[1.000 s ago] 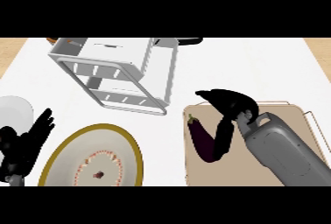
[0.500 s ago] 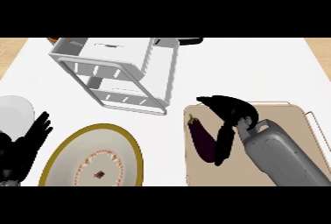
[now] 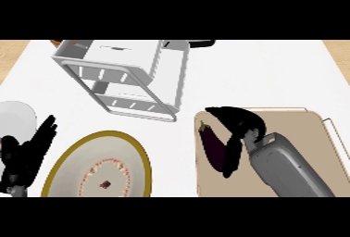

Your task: Pick the eggplant from the tray and place it in the tiered basket

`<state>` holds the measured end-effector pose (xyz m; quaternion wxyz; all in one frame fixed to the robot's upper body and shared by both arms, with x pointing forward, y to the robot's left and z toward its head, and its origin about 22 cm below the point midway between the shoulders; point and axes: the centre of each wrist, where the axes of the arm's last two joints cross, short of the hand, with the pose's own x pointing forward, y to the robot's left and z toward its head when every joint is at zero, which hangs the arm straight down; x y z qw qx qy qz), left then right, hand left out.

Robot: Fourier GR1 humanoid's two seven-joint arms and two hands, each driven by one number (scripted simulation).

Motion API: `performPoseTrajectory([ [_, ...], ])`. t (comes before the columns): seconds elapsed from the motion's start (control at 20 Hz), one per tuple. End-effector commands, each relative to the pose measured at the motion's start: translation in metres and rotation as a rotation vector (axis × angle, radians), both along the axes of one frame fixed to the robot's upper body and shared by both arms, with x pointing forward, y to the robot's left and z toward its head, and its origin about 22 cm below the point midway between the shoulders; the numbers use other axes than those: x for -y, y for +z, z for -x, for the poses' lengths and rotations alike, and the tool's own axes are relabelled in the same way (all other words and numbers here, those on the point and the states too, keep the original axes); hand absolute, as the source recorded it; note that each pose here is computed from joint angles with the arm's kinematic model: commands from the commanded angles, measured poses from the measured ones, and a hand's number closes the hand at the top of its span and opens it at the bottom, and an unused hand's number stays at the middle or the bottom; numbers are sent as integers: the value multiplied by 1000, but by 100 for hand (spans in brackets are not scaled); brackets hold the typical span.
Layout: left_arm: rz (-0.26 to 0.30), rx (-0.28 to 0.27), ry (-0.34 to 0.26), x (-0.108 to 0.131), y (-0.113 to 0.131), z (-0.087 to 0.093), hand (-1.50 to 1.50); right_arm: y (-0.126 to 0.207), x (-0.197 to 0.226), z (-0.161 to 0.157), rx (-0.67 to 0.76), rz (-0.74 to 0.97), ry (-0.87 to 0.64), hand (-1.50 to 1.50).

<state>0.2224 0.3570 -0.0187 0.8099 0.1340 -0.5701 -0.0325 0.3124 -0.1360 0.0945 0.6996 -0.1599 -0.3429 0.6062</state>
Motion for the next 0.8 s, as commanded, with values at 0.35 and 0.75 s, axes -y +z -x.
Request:
performPoseTrajectory([
  [0.35,19,-2,3,-11,-3,3,0,-43,-11,-11,-51,54,-39,-150],
  [0.75,16,-12,-2,-3,-10,4,0,-70,-23,-7,-50,43,-28,-150],
])
